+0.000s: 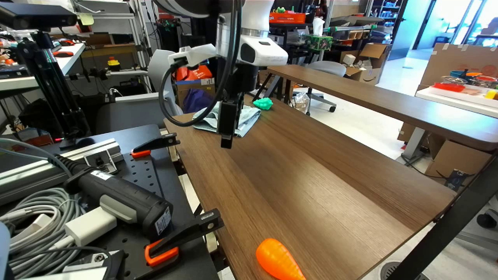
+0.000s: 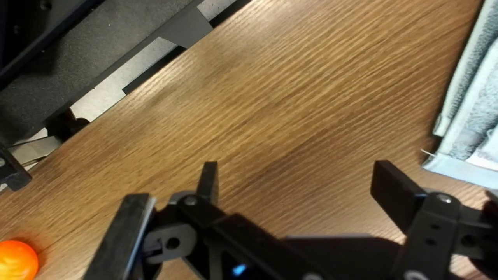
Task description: Use the towel the table
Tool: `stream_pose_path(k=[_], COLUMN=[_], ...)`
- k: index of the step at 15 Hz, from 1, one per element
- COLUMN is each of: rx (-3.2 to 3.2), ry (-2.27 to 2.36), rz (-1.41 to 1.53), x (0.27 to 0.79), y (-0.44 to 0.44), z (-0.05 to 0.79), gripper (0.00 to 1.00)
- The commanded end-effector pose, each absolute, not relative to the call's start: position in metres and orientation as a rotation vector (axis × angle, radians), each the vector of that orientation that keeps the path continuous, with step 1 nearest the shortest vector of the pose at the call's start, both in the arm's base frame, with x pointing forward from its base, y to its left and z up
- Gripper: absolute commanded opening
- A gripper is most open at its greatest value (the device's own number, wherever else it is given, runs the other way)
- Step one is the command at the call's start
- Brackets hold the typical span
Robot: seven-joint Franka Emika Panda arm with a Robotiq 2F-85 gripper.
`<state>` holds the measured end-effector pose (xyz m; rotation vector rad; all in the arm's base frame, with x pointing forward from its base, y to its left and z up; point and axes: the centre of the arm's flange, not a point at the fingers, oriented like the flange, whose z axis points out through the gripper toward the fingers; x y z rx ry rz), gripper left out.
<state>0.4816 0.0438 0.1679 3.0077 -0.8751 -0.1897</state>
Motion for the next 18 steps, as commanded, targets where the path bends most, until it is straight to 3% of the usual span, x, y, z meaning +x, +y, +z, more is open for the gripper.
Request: stream_pose_path(k=[1, 5, 12, 14, 18], rx=[3.106, 3.276, 3.448, 3.398, 3.389], ry=[-0.845, -0.960, -1.164, -1.073, -1.119], rz=[-0.032, 0.160, 0.128, -0.005, 0.000], x=[0.495, 0.527, 0.578, 0.574, 0.564], y=[0.074, 0.136, 0.199, 0.192, 0.185], z=[0.181, 0.212, 0.241, 0.226, 0.220], gripper=[1.00, 1.00, 1.00, 1.00, 1.00])
